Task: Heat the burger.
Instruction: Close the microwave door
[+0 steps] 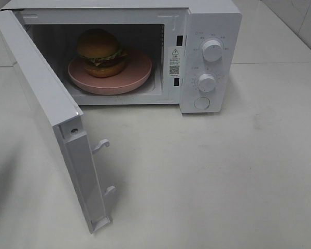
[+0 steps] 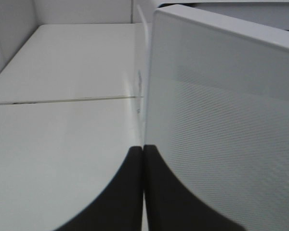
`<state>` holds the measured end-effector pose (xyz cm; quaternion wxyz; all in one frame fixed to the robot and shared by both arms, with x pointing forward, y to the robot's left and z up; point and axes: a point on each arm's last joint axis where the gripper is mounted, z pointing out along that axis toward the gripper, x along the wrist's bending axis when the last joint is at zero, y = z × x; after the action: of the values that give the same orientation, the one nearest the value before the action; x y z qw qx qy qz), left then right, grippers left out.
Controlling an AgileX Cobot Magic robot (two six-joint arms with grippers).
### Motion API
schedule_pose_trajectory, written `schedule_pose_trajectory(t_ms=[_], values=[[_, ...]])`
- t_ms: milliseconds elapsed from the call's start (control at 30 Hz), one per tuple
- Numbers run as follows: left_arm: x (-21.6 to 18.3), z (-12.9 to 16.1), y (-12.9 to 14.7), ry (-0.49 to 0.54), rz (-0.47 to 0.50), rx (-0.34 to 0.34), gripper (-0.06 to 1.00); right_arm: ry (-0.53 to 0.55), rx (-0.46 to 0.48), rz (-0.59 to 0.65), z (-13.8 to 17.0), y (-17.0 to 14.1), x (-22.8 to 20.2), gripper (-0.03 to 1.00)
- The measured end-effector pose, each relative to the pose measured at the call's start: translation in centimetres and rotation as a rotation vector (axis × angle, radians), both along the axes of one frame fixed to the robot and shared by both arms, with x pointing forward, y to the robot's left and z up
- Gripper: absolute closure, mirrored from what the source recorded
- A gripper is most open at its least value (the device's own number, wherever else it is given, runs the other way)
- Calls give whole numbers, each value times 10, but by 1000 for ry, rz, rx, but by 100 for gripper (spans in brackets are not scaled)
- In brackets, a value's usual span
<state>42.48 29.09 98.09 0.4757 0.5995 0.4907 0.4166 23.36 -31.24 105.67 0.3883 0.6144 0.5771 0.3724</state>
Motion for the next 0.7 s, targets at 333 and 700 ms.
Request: schedule_pose_trajectory(t_ms=[333,700], values=[[15,-23,-41,36,-266,-36,94,0,0,0,0,0,0,21],[33,-30,-72,47,-298,-27,94,0,0,0,0,0,0,21]])
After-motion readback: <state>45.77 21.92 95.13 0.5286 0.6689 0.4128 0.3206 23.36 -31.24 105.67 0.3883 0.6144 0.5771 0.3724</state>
